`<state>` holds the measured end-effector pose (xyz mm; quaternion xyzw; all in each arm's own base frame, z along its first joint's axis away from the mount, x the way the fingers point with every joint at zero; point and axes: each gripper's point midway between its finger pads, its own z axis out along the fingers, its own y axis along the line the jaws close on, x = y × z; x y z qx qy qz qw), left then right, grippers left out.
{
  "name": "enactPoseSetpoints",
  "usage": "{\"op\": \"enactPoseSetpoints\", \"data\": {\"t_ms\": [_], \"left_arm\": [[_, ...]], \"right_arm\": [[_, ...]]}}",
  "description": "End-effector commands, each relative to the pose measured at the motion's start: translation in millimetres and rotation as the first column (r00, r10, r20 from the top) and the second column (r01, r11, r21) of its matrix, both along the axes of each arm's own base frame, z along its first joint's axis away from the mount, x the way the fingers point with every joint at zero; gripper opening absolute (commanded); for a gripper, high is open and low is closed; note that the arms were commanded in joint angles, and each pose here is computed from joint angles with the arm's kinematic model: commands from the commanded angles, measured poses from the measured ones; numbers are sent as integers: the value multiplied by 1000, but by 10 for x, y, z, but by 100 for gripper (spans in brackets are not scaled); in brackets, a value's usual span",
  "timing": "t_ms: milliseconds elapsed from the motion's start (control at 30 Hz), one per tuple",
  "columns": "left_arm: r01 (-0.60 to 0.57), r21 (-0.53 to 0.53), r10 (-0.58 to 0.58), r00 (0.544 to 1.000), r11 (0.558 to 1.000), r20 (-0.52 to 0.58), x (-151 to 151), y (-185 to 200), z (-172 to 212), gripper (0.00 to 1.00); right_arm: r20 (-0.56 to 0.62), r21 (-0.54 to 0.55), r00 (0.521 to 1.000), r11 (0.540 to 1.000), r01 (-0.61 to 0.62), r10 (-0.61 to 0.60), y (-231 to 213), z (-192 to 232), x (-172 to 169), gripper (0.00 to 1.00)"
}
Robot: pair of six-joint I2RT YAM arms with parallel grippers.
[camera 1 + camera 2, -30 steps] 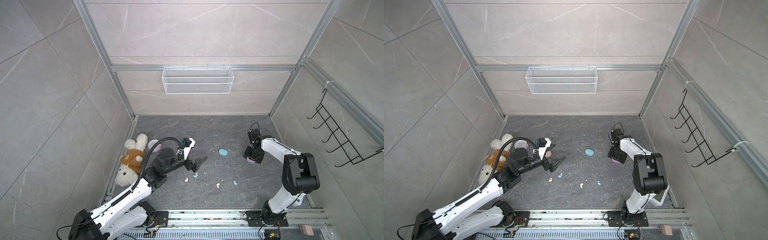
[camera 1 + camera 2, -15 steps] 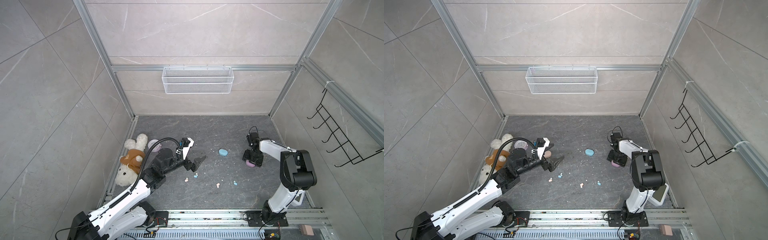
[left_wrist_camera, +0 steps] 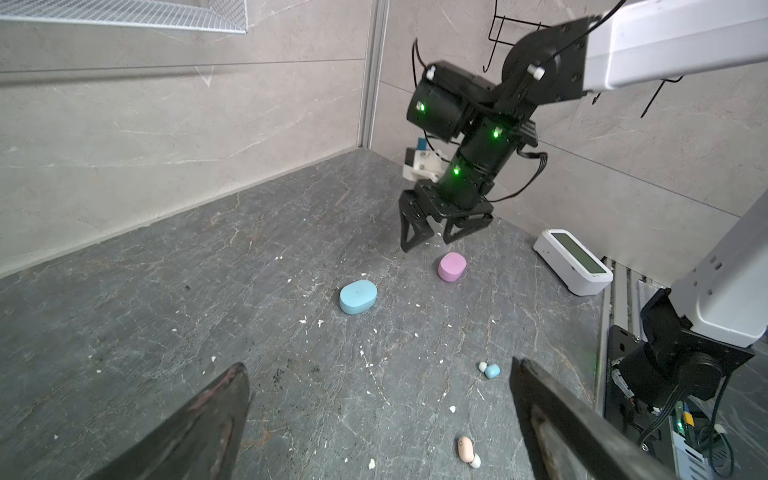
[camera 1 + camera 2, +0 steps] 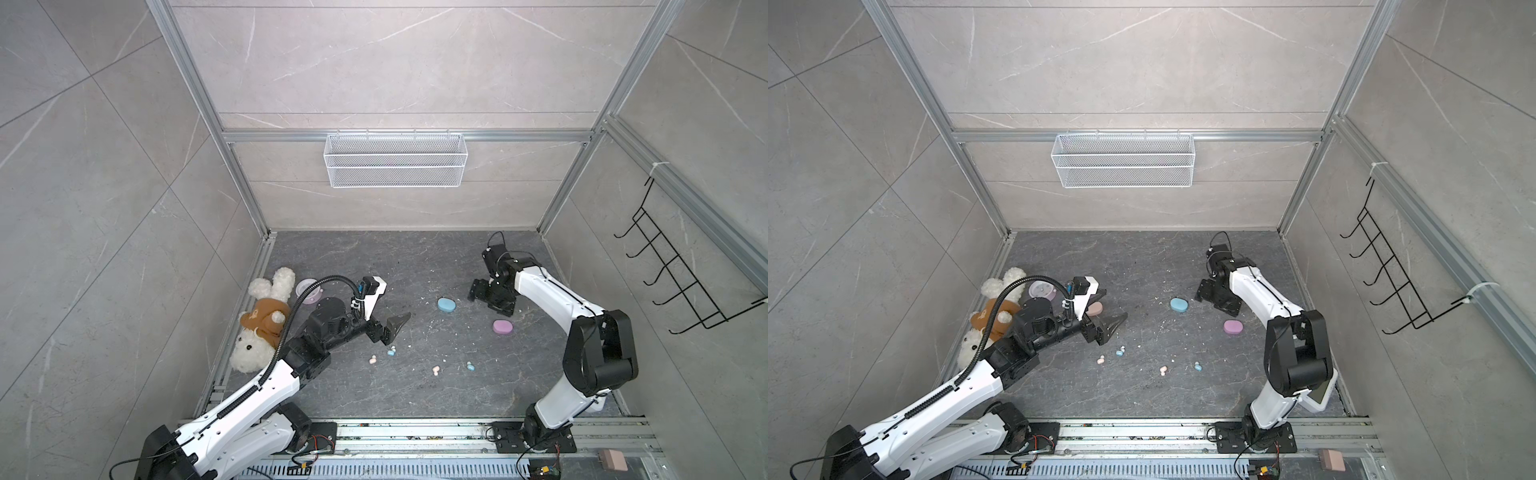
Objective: Insert the wireless bluetooth earbuds into the charging case
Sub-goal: 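Lower the pink case onto the table and open the right gripper, then move the right gripper onto the light-blue case and close on it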
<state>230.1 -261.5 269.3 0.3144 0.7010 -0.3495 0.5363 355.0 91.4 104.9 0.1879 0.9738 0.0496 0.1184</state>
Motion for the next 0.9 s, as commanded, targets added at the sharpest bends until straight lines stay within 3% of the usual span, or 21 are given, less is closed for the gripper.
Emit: {"op": "enactPoseSetpoints", "data": {"t_ms": [0,433,867], "left_arm": [[-27,-42,27,1000,999,-14,1,59,62,100],[-38,-44,38,999,998,3,-6,93,97,100],[-34,-38,34,999,999,-3,9,74,73,100]], "right_arm": [[-66,24,998,1000,-15,16,312,-95,-3,89],[-108,21,989,995,-94,96,862,-439,229,88],[-173,-24,977,992,-127,121,909,-750,332,82]]}}
